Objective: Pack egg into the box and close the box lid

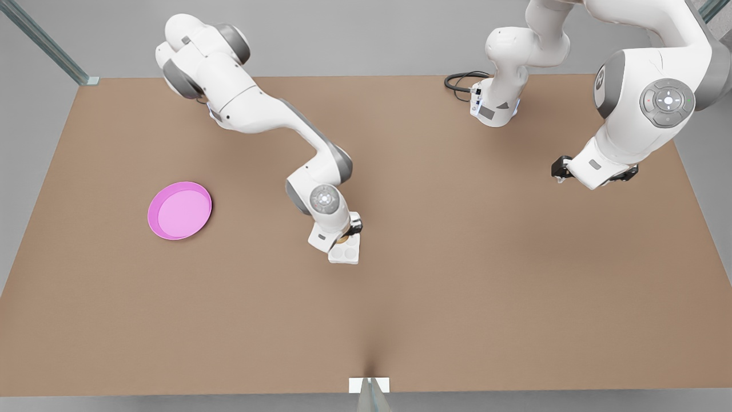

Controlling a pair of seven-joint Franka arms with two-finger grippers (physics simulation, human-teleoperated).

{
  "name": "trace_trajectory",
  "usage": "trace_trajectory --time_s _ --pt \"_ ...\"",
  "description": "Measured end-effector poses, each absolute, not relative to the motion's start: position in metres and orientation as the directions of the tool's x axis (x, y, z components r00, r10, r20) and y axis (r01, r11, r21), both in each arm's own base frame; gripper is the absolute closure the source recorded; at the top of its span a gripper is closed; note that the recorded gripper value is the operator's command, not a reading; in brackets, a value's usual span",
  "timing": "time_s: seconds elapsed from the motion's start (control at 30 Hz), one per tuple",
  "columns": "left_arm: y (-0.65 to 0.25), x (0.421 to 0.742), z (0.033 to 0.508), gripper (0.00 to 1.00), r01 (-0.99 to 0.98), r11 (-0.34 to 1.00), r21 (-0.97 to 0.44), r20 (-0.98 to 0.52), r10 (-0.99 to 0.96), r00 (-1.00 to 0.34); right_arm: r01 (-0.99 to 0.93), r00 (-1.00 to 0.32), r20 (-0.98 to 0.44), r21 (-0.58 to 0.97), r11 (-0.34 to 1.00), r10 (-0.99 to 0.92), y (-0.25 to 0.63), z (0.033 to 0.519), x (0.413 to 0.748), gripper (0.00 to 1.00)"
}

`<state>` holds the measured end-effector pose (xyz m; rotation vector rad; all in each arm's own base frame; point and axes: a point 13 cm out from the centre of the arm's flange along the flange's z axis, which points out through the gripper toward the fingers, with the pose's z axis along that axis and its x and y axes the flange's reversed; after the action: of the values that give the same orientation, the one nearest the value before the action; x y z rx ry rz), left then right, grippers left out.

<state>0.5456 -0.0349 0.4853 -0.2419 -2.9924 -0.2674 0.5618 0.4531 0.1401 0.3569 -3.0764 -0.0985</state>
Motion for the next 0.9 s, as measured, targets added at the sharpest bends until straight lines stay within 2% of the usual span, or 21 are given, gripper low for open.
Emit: trace_trajectory --time_s 0.03,0.07,0.23,0.3,0.37,0.4,0.43,0.47,0.53,0.57,0.67,0.73,0.8,0.9 --pt "-0.035 0.546 0.485 0.0 0.17 0.971 0.165 0.141 0.147 -0.979 -0.212 -0.976 0.038 0.065 0.975 -0.215 0.454 0.137 0.561 0.29" --pt "-0.035 0.546 0.485 0.0 0.17 0.971 0.165 0.142 0.147 -0.979 -0.201 -0.978 0.039 0.06 0.978 -0.203 0.455 0.135 0.56 0.0" --pt "-0.035 0.546 0.484 0.0 0.171 0.971 0.165 0.144 0.148 -0.979 -0.133 -0.99 0.03 0.05 0.99 -0.134 0.456 0.136 0.563 0.0" --pt "-0.035 0.546 0.484 0.0 0.171 0.971 0.165 0.143 0.148 -0.979 -0.106 -0.994 -0.001 0.06 0.993 -0.106 0.455 0.154 0.577 0.0" --pt "-0.035 0.546 0.484 0.0 0.171 0.971 0.165 0.143 0.147 -0.979 -0.046 -0.992 -0.121 0.086 0.995 -0.035 0.415 0.264 0.625 0.0" --pt "-0.035 0.546 0.483 0.0 0.171 0.971 0.165 0.145 0.147 -0.978 0.057 -0.985 -0.156 0.086 0.995 0.07 0.333 0.324 0.663 0.0" --pt "-0.035 0.548 0.466 0.44 0.176 0.971 0.164 0.183 0.146 -0.972 0.202 -0.962 -0.173 0.068 0.977 0.211 0.208 0.372 0.692 0.0" --pt "-0.038 0.549 0.44 0.79 0.187 0.969 0.161 0.246 0.144 -0.959 0.313 -0.936 -0.16 0.035 0.949 0.315 0.104 0.398 0.683 0.0" --pt "-0.081 0.536 0.39 0.79 0.273 0.95 0.153 0.39 0.195 -0.9 0.399 -0.91 -0.118 0.008 0.917 0.397 0.009 0.422 0.66 0.0" --pt "-0.149 0.516 0.367 0.79 0.382 0.913 0.142 0.453 0.283 -0.846 0.399 -0.913 -0.097 0.0 0.917 0.397 -0.005 0.427 0.651 0.0" --pt "-0.343 0.419 0.302 0.79 0.558 0.829 0.028 0.533 0.46 -0.71 0.349 -0.937 -0.037 -0.025 0.937 0.348 -0.007 0.431 0.632 0.0" --pt "-0.417 0.379 0.256 0.79 0.535 0.845 -0.016 0.527 0.462 -0.714 0.331 -0.943 -0.025 -0.026 0.943 0.331 -0.016 0.441 0.63 0.0" --pt "-0.475 0.353 0.217 0.79 0.476 0.879 -0.04 0.491 0.432 -0.756 0.319 -0.948 -0.004 -0.029 0.947 0.319 -0.027 0.443 0.624 0.0" --pt "-0.524 0.345 0.172 0.79 0.345 0.937 -0.052 0.435 0.332 -0.837 0.283 -0.959 0.024 -0.032 0.959 0.283 -0.028 0.442 0.618 0.0"
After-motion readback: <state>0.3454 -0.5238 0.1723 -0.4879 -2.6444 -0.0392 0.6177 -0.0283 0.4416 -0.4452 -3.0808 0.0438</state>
